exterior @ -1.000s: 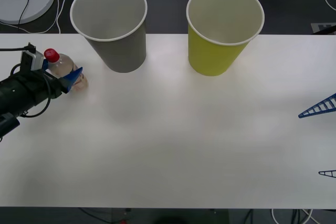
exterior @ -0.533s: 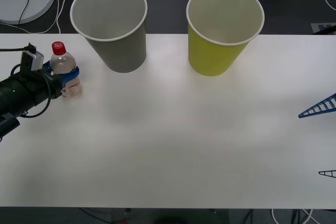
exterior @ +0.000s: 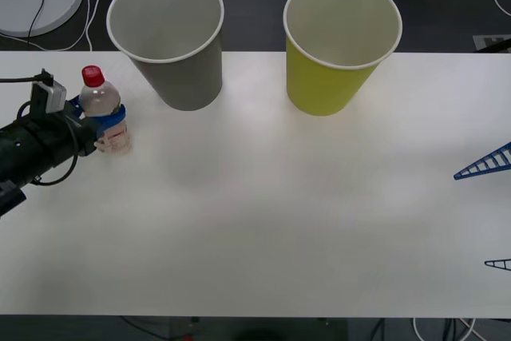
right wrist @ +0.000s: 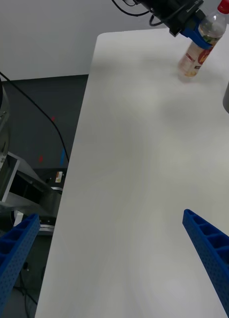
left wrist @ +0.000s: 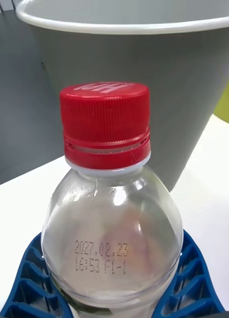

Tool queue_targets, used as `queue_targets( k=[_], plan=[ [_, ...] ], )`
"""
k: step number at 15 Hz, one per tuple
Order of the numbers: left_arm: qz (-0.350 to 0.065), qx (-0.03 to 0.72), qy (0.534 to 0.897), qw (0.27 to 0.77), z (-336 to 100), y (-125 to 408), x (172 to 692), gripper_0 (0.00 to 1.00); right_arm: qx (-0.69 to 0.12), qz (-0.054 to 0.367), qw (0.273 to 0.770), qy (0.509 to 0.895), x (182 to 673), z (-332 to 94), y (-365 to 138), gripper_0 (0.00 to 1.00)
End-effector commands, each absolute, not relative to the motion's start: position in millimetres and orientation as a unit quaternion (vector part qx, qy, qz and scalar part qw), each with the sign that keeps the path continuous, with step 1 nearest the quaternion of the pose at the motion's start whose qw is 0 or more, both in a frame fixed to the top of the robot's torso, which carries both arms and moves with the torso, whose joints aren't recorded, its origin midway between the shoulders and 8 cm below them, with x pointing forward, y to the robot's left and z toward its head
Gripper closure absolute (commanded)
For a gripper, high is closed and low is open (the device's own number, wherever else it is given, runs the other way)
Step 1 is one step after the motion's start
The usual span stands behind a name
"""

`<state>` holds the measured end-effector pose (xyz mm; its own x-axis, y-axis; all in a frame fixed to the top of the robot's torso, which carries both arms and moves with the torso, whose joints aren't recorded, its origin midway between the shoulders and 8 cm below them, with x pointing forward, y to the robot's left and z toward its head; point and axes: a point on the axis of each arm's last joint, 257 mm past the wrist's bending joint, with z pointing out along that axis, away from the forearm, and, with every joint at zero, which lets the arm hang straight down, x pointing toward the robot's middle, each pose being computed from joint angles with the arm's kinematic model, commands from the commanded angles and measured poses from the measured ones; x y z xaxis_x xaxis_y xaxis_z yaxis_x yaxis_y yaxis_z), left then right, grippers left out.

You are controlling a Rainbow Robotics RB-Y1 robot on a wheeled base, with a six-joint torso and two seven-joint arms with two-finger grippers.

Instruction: Put the can into the green bin and the plastic bottle into the gray bin

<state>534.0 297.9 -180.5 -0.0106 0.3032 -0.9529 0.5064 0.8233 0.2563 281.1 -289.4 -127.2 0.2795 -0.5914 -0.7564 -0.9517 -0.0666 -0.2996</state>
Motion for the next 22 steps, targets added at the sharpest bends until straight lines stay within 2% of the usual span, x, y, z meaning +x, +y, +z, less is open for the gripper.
queue_targets(
  k=[1,7,14,22],
  plan=[
    [-0.081,0.287,0.702,0.646,-172.2,300.7,522.9,1.00,-0.694,0.227,0.397,0.556,281.1,-127.2,-289.4,0.00],
    [-0.079,0.291,0.704,0.643,-160.7,312.2,499.6,1.00,-0.694,0.227,0.397,0.556,281.1,-127.2,-289.4,0.00],
    [-0.096,0.306,0.704,0.634,-131.8,327.3,490.2,1.00,-0.694,0.227,0.397,0.556,281.1,-127.2,-289.4,0.00],
    [-0.116,0.318,0.730,0.595,-96.6,340.1,463.6,1.00,-0.694,0.227,0.397,0.556,281.1,-127.2,-289.4,0.00]
  ],
)
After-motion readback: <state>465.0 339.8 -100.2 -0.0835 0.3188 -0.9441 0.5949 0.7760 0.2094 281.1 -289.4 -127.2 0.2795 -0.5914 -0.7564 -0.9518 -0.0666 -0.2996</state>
